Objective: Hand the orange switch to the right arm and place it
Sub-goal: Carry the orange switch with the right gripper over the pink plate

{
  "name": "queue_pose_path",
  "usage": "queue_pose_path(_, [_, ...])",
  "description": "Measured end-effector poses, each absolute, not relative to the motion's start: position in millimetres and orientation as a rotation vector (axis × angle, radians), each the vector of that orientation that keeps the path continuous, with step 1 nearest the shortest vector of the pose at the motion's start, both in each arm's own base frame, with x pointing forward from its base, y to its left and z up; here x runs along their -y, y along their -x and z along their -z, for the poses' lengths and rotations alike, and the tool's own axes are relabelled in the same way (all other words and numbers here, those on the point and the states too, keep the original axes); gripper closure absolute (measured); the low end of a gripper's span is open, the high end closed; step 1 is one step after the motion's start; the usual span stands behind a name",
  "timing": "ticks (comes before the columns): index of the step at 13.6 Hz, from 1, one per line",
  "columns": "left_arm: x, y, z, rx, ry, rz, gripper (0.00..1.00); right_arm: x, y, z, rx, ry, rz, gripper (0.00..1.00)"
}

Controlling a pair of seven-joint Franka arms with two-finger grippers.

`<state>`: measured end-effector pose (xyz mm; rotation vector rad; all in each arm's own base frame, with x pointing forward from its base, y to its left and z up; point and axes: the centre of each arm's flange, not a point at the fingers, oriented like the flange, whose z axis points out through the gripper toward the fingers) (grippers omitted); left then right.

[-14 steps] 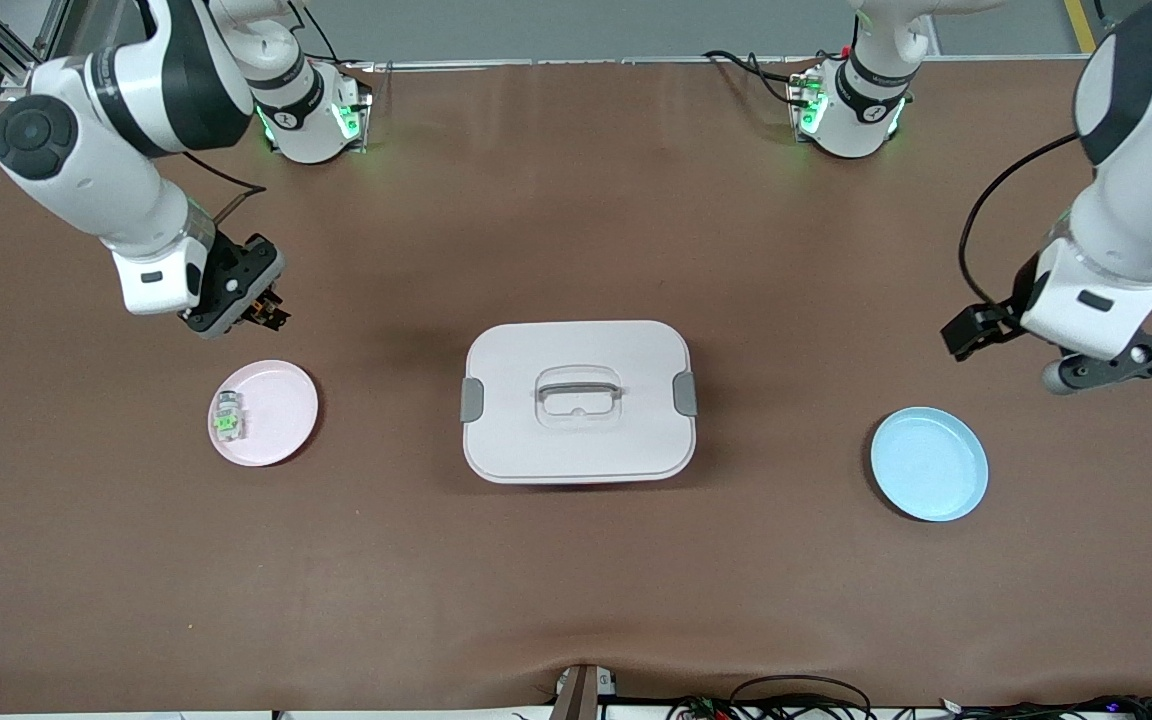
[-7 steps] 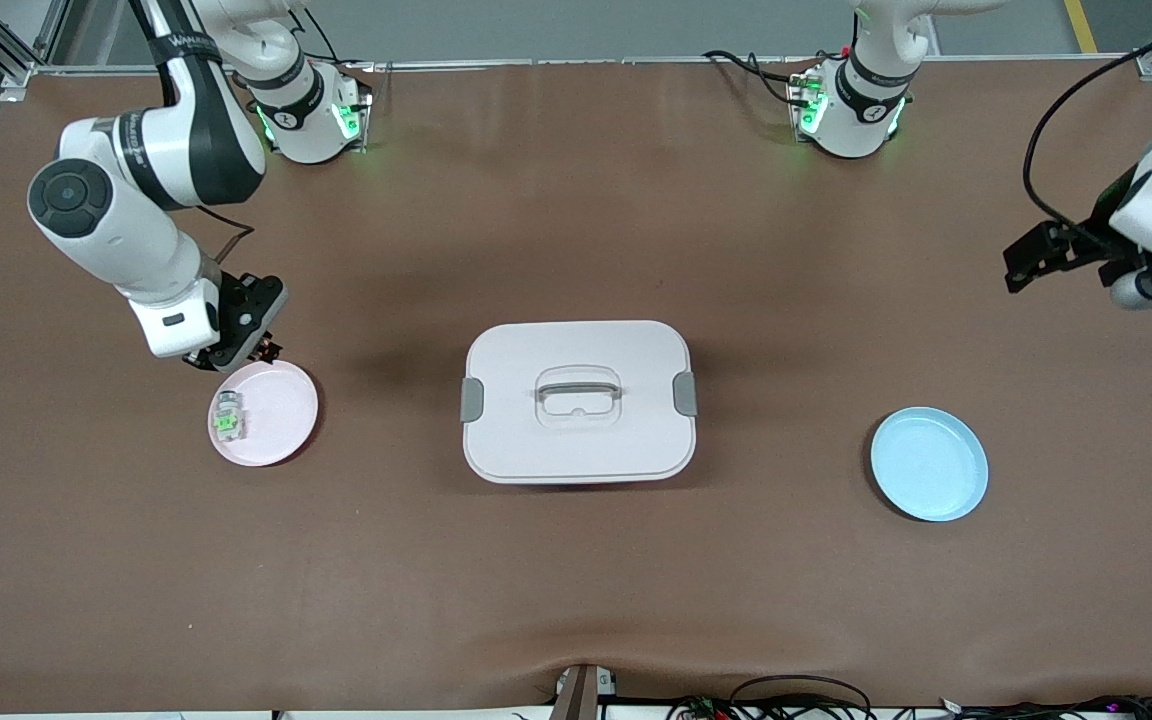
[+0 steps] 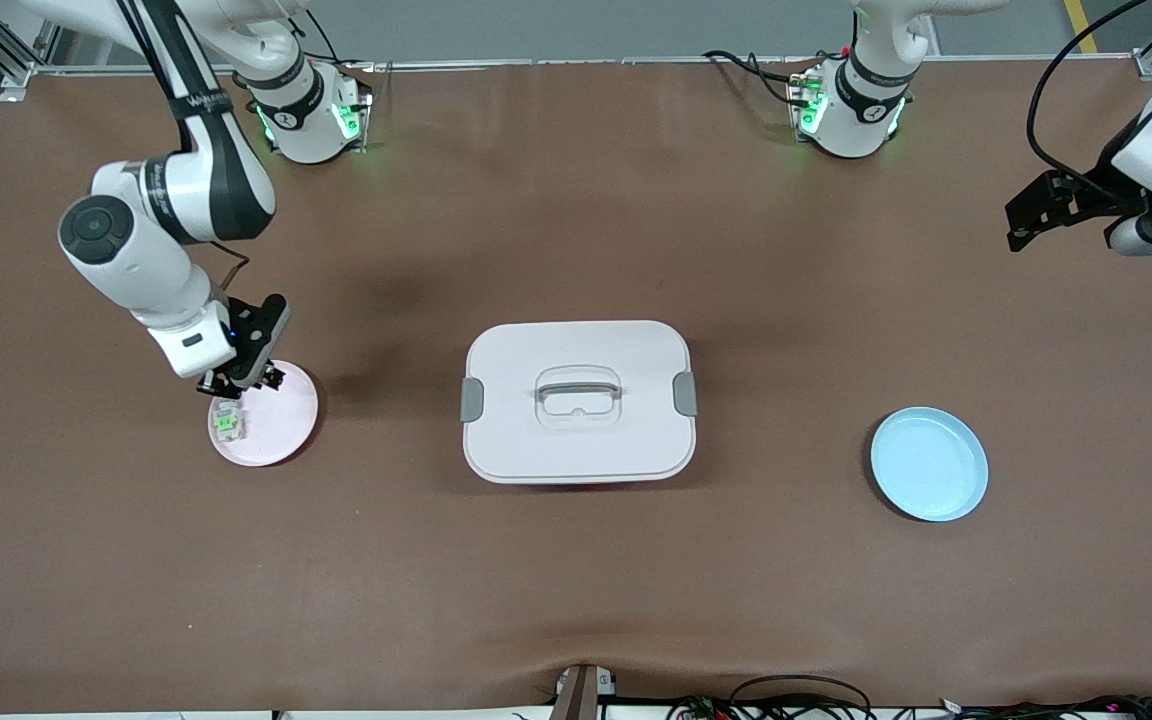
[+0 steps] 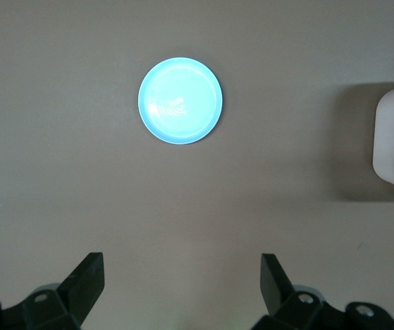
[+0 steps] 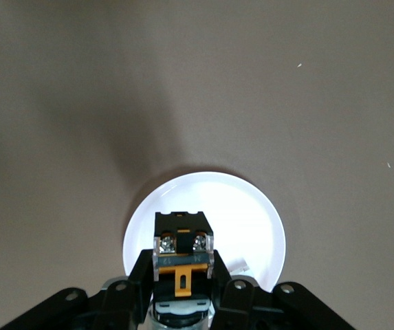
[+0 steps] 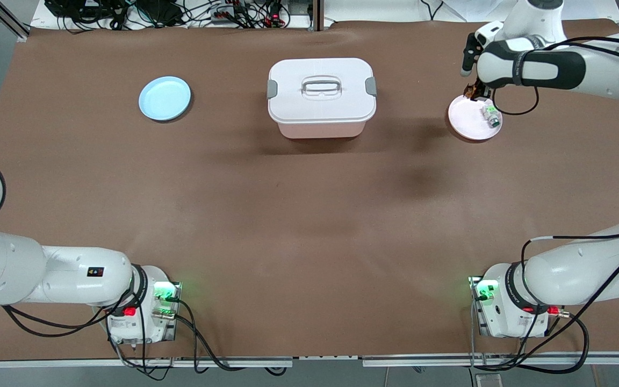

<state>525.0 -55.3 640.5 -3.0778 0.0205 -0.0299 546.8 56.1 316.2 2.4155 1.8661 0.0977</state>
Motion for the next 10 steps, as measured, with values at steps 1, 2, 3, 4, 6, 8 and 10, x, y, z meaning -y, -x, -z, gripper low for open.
queue_pose_path(1, [55.2, -524.6, -640.8, -0.02, 3.078, 0.031, 0.0, -50.5, -548.0, -305.0, -1.88, -2.4, -0.103, 0.63])
queue_pose_path(2, [55.2, -524.5, -640.6, -0.02, 3.078, 0.03, 0.0, -43.5, -549.0, -295.2, -1.893, -2.387, -0.103, 0.63])
queue_pose_path(3, [55.2, -524.5, -640.4, -0.02, 3.078, 0.029, 0.0, -37.7, -550.1, -287.3, -1.906, -2.376, -0.1, 0.63])
queue_pose_path(4, [55.2, -524.5, -640.3, -0.021, 3.078, 0.029, 0.0, -34.3, -550.9, -281.6, -1.92, -2.364, -0.096, 0.63])
queue_pose_path(6, [55.4, -524.5, -640.1, -0.021, 3.079, 0.028, 0.0, -34.1, -552.0, -274.3, -1.946, -2.334, -0.096, 0.63])
queue_pose_path(8, [58.1, -524.2, -639.4, -0.021, 3.104, 0.023, 0.0, -35.1, -552.4, -265.6, -1.957, -2.318, -0.095, 0.63])
queue_pose_path(10, [59.6, -523.9, -637.4, -0.022, 3.119, 0.014, 0.0, -35.7, -551.2, -251.3, -1.967, -2.304, -0.106, 0.63])
